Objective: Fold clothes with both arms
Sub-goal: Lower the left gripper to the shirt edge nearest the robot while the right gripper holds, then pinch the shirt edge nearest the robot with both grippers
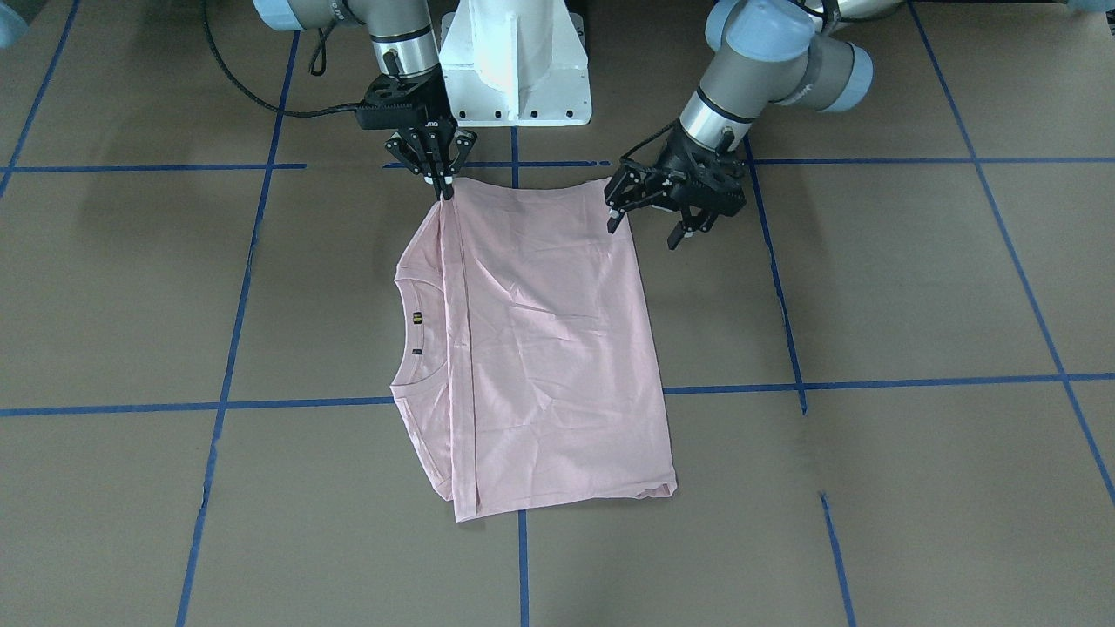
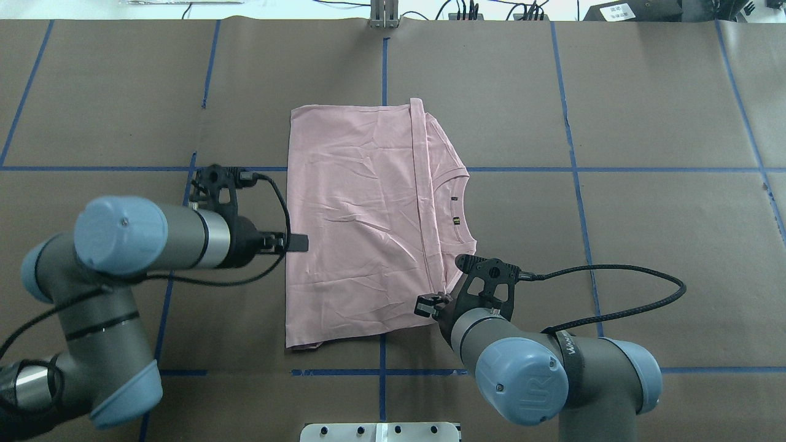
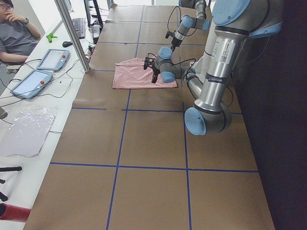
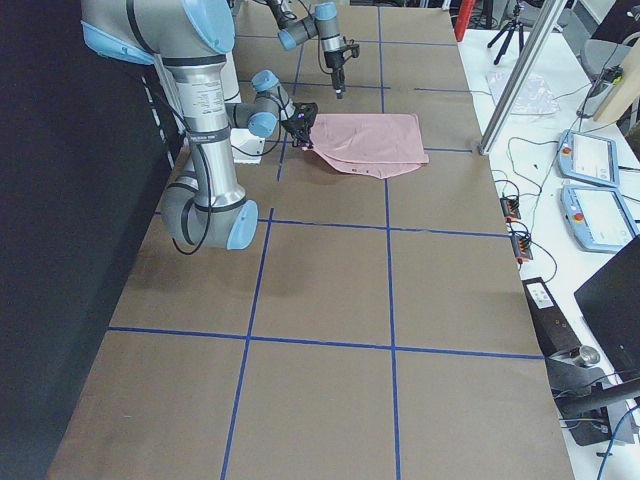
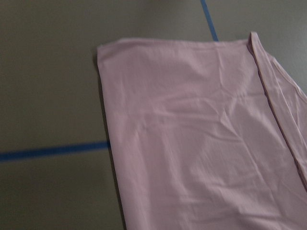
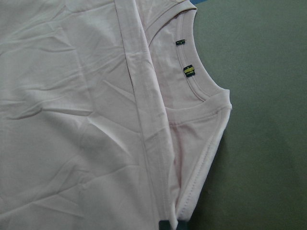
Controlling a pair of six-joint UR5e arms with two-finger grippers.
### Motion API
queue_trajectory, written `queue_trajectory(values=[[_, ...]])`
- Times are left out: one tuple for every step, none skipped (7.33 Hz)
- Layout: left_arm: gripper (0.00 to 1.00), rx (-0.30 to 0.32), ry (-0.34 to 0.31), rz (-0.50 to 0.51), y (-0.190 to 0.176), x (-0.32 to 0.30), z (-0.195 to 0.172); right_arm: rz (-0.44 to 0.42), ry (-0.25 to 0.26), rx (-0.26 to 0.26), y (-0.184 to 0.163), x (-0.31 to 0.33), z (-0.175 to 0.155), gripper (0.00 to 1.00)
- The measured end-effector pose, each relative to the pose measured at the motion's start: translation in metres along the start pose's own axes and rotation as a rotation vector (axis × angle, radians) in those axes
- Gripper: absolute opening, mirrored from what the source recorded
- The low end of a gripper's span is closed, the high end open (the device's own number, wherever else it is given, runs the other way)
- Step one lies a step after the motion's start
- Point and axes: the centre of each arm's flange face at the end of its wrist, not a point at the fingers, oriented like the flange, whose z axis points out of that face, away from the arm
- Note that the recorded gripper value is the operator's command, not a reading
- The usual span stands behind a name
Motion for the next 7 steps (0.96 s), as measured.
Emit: queue_trajectory(values=[[0.42, -0.022, -0.021, -0.072, 0.044, 0.009, 0.011, 0.000, 0.000, 0.001, 0.000, 0.000, 0.000, 0.00], [0.43, -0.047, -0.057, -0.121, 0.075, 0.014, 0.023, 0.000, 0.000, 0.000, 0.000, 0.000, 0.000, 0.00], [0.43, -0.063, -0.085, -0.137, 0.092, 0.015, 0.030, 0.000, 0.000, 0.000, 0.000, 0.000, 0.000, 0.00], [0.43, -0.071, -0.102, -0.142, 0.100, 0.013, 0.033, 0.000, 0.000, 0.000, 0.000, 0.000, 0.000, 0.00], [0.43, -0.075, -0.117, -0.143, 0.103, 0.011, 0.035, 0.000, 0.000, 0.000, 0.000, 0.000, 0.000, 0.00], [0.43, -0.077, -0.130, -0.143, 0.104, 0.009, 0.036, 0.000, 0.000, 0.000, 0.000, 0.000, 0.000, 0.00], [0.44, -0.079, -0.137, -0.142, 0.105, 0.009, 0.037, 0.000, 0.000, 0.000, 0.000, 0.000, 0.000, 0.00]])
